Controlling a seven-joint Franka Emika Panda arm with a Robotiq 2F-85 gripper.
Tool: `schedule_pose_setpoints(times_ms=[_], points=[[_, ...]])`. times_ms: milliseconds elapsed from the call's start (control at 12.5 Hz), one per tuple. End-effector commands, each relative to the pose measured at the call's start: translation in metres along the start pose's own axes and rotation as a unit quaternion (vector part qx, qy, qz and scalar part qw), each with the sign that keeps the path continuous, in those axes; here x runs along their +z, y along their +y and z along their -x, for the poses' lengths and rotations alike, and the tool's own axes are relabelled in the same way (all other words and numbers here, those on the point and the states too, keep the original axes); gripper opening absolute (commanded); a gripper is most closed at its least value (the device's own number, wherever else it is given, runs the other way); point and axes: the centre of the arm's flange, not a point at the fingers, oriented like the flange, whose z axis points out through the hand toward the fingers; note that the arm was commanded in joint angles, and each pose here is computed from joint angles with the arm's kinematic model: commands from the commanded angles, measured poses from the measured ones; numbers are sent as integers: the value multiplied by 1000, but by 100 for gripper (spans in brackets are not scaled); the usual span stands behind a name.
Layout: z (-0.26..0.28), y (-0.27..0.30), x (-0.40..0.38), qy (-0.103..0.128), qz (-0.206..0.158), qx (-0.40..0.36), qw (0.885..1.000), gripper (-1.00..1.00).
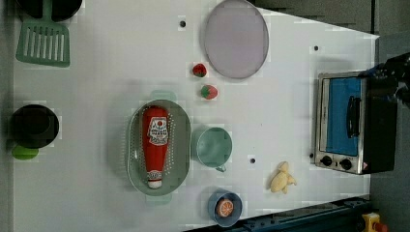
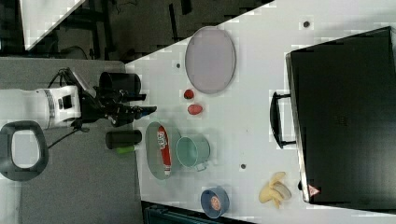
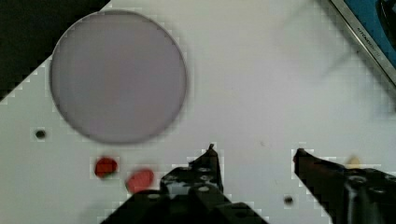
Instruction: Pick ketchup from strainer and place it on the table
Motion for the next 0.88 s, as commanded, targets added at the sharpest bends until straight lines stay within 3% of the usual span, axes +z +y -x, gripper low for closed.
schedule_pose_setpoints(times_ms=[80, 240, 880], points=[[73, 63, -68, -18, 5, 38, 999, 58], [85, 46, -65, -18, 11, 19, 1000, 99], [190, -62, -34, -5, 35, -115, 993, 100]])
